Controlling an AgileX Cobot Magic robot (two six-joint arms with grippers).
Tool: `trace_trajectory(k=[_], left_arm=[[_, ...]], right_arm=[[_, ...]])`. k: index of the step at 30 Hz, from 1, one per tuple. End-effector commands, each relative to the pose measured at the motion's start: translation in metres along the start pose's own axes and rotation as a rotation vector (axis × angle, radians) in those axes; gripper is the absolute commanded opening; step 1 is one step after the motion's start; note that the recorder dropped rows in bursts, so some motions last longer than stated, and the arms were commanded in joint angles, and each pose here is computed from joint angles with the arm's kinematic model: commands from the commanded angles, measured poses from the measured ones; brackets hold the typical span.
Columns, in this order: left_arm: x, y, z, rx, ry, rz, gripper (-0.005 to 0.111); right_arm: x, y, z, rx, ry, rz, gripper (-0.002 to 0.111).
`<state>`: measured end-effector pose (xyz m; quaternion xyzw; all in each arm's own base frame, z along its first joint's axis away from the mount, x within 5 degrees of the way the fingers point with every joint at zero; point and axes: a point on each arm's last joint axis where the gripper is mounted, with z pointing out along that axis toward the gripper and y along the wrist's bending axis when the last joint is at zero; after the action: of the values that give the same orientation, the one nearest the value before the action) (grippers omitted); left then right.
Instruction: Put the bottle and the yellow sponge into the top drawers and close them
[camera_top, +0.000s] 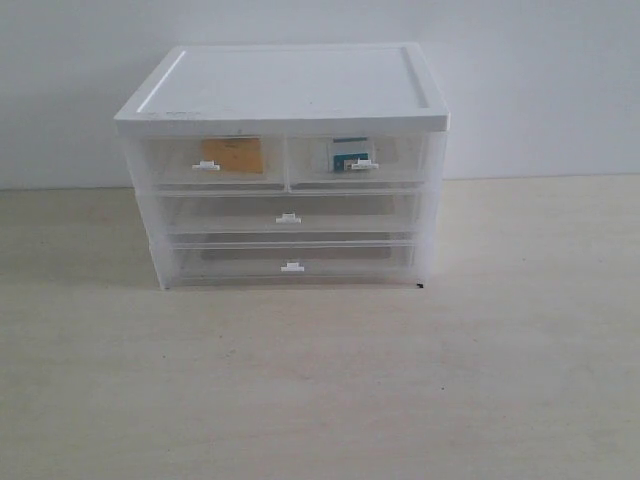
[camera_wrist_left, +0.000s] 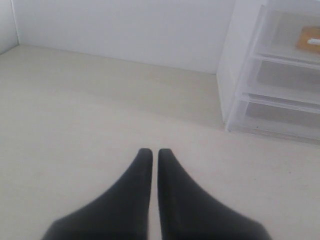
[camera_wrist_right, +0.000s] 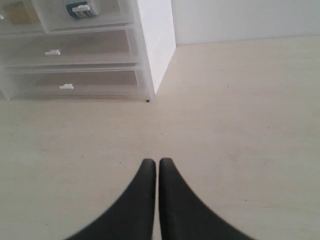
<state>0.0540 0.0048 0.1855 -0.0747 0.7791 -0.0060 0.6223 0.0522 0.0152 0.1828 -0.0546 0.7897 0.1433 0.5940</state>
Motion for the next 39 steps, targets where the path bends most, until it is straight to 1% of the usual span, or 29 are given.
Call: trace_trajectory(k=[1, 13, 39], left_arm=[[0.0007, 0.0003, 0.0, -0.003, 0.0, -0.003, 0.004], [0.0007, 0.0003, 0.0, -0.003, 0.0, -0.003, 0.004], [0.0007, 0.0003, 0.0, -0.003, 0.0, -0.003, 0.004]], right_arm=[[0.0006, -0.001, 0.0001, 0.011, 0.004, -0.008, 0.0], [0.0026, -0.0027, -0.0007, 0.033, 0.02, -0.014, 0.0], [0.0026, -0.0027, -0.0007, 0.033, 0.02, -0.014, 0.0]])
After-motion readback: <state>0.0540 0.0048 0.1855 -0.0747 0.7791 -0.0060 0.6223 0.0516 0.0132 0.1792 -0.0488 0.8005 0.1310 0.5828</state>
